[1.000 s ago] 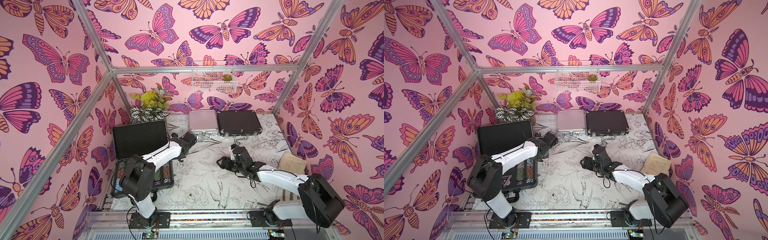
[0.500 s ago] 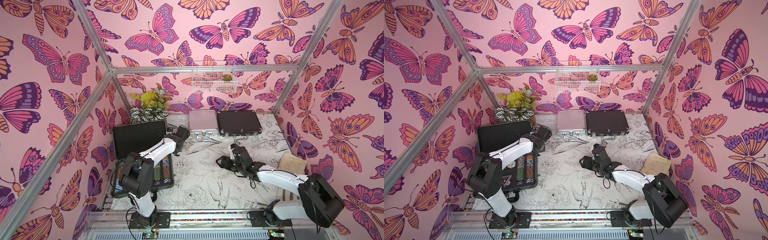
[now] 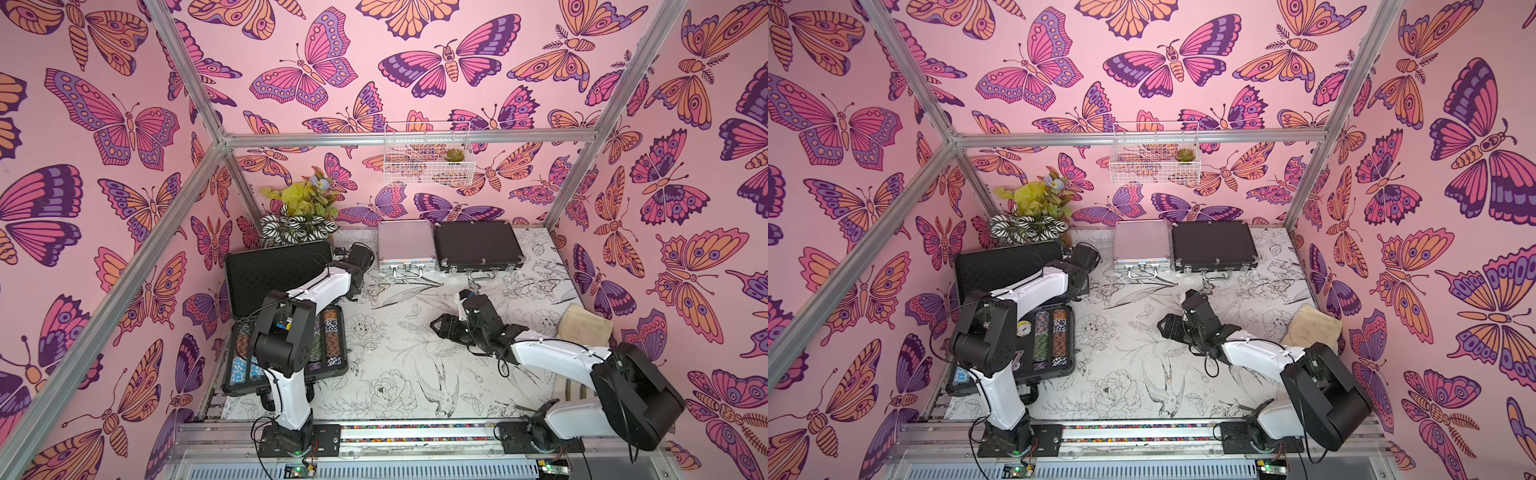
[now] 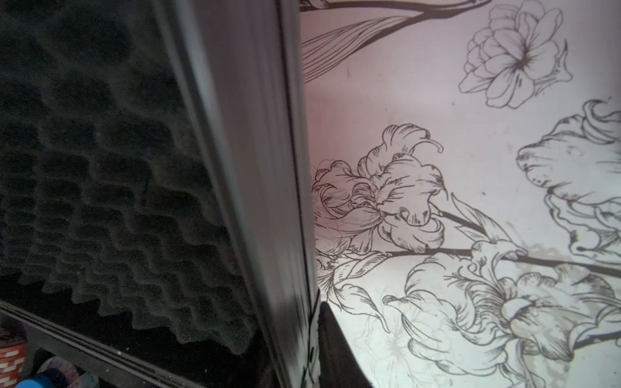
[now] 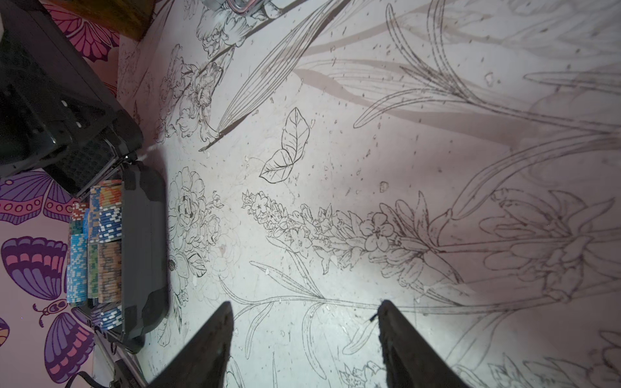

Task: Close the poker set cases
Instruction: Move the poker set case to the center of the board.

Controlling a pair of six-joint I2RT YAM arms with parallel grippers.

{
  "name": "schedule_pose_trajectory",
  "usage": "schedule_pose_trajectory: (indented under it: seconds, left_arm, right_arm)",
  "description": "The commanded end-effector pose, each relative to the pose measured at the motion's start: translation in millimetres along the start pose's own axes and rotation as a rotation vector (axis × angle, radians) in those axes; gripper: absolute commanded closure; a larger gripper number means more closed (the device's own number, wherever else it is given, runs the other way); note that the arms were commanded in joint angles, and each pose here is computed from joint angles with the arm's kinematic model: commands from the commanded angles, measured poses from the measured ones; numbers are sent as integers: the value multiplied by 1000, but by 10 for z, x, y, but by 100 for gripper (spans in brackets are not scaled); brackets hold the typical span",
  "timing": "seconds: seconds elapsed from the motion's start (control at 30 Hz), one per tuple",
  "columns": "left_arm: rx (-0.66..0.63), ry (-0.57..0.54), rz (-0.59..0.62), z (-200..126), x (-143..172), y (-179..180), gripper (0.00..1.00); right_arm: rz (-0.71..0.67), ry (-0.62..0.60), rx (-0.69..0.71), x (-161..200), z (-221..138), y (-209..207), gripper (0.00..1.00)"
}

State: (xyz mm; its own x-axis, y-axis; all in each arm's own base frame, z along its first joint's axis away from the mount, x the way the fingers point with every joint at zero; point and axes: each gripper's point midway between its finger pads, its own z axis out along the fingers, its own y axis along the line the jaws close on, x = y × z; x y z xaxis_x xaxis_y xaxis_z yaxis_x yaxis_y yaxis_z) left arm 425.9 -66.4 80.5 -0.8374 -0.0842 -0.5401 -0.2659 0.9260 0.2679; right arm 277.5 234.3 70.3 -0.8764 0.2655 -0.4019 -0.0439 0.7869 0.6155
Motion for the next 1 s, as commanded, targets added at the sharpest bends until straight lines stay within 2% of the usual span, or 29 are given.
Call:
schedule_pose_trajectory:
  seconds: [0.0, 0.17, 0.4, 0.7, 0.97]
  left_arm:
    - [76, -16, 53, -6, -5, -201, 83]
    - [86, -52, 41, -173, 17, -247, 87]
    - [95, -108, -25, -445, 65, -350, 88]
    - [159, -145, -112, -787, 226, -778, 87]
    - [216, -186, -177, -1098, 250, -1363, 87]
  right_arm:
    - [4, 13, -3, 50, 34, 4, 31]
    - [4, 18, -3, 64, 47, 5, 31]
    - [2, 14, -3, 58, 31, 17, 31]
    - [-3, 6, 1, 59, -7, 5, 31]
    - [-27, -17, 32, 35, -107, -40, 31]
